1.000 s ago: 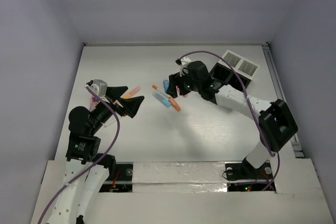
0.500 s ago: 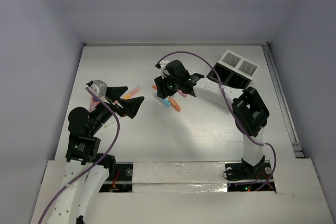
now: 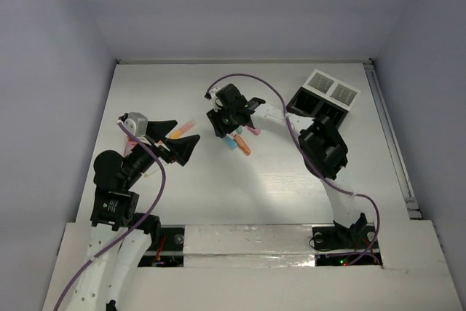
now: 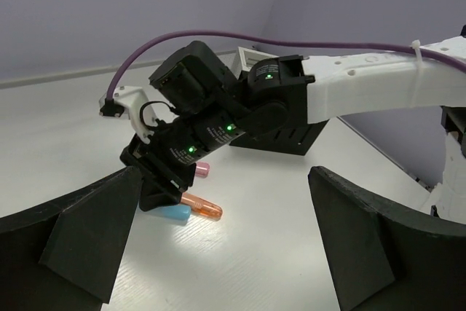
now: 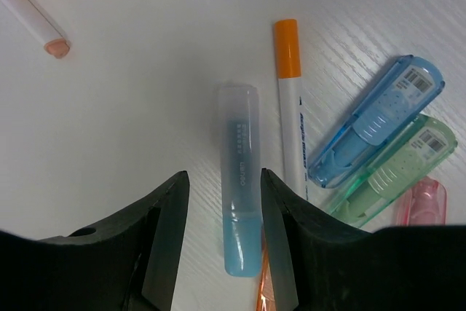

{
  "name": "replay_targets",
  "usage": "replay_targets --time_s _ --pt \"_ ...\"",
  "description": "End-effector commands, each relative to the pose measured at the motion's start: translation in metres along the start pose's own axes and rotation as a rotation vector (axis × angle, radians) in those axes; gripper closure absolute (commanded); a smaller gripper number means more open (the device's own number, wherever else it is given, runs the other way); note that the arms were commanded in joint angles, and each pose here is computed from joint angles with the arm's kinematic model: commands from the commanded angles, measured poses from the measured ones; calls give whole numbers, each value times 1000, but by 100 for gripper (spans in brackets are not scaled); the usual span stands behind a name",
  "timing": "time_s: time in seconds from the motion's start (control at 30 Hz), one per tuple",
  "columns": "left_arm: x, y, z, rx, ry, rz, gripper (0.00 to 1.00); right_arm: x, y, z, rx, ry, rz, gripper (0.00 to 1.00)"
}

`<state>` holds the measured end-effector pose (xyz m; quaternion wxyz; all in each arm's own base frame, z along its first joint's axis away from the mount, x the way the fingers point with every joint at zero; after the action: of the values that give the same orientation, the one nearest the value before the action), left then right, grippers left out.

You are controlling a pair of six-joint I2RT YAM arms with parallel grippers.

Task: Sort the stationery into containers
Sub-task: Pick up the pen from the center of the board.

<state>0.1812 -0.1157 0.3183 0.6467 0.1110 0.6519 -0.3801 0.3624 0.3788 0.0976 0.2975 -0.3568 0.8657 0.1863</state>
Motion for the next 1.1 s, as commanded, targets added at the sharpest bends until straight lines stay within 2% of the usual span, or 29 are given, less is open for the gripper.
replay_targets --time_s 0.0,0.27,0.63,0.67,0.9,1.07 --pt "-25 -16 -2 62 -79 67 1 -10 5 2 6 -3 -45 50" --pt "-26 -17 -3 66 -81 69 1 -7 0 25 23 15 -49 45" --pt "-26 -18 -4 69 -84 69 1 11 22 56 16 63 -101 39" --pt "-26 -18 -4 71 -84 71 1 11 19 57 29 63 -124 41" --pt "-27 -19 -4 72 -87 69 1 3 30 57 82 21 -194 72" --pt "-27 -19 -5 72 -90 71 1 -14 33 47 74 -46 -180 81"
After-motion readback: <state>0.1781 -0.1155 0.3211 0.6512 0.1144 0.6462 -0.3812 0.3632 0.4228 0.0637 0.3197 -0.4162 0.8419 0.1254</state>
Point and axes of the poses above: each gripper's point midway between its finger pads, its own z axis out along the fingers, its own y axis along the line the jaws close on, x = y × z, the point moved 4 cm from there along -z, back along the fingers, and after that the axes turned 3 degrees about -z, right-handed, at the moved point
